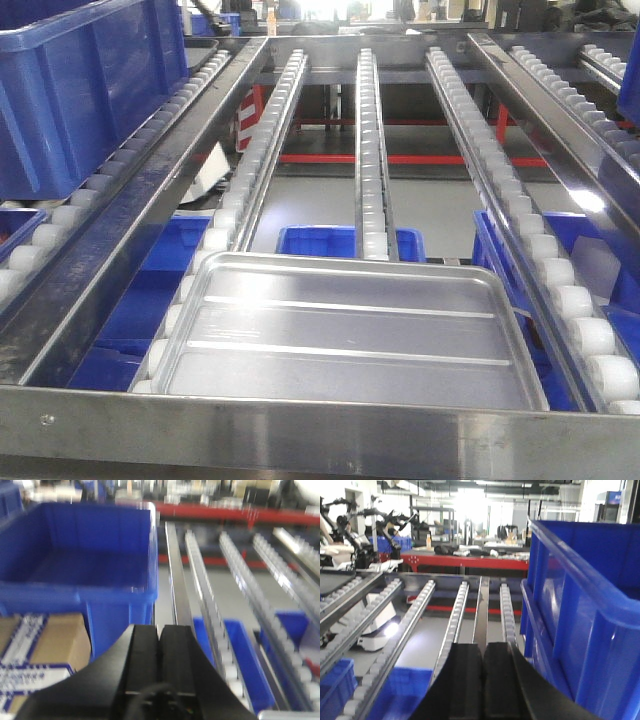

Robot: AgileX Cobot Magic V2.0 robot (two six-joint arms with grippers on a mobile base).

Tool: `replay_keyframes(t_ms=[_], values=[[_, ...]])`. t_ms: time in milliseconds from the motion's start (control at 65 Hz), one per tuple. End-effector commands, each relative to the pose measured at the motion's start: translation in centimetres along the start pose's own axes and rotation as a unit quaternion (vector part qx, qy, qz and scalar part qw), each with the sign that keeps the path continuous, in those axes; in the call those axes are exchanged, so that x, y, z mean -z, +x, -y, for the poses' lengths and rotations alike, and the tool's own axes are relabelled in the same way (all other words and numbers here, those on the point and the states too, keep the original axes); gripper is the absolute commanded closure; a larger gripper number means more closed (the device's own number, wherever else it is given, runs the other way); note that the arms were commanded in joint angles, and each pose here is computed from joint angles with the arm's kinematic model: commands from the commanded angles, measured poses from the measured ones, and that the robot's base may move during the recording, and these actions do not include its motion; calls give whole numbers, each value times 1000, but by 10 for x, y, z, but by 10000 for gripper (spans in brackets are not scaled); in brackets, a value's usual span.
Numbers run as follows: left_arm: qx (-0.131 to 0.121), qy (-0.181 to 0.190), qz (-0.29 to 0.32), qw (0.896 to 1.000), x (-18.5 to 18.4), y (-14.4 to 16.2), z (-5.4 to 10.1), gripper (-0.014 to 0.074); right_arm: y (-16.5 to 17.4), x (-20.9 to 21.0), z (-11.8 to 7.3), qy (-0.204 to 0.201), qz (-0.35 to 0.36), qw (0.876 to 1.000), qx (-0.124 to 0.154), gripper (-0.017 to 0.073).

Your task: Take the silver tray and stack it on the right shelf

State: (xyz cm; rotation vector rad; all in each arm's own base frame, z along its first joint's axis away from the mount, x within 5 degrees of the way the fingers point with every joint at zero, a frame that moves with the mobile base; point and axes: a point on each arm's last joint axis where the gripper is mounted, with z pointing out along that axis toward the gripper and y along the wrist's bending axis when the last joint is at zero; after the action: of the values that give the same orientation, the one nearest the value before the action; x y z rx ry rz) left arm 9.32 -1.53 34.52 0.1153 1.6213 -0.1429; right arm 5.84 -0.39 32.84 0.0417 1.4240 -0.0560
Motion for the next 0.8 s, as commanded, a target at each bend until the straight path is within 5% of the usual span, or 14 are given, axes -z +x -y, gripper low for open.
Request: replay_keyframes(t_ms=[0,108,277,523,646,784], values=[[12,1,27,1000,-13,-21,0,684,-17,-5,0,-1,35,999,3,302],[12,5,-14,1000,-28,-24,1,682,-15,-7,-1,-3,28,1000,2,193],[7,38,-72,997,-45,-24,11,668,-12,-8,-4,-32,12,999,-2,183],[12,87,-115,989,-63,-17,27,289,-5,-20,-17,-105,-27,994,-11,183],[48,110,-144,982,-73,-9,37,297,3,-32,-30,-154,-66,986,-22,185],[23,165,-158,973,-81,-2,60,299,12,-48,-46,-196,-119,972,-42,185]])
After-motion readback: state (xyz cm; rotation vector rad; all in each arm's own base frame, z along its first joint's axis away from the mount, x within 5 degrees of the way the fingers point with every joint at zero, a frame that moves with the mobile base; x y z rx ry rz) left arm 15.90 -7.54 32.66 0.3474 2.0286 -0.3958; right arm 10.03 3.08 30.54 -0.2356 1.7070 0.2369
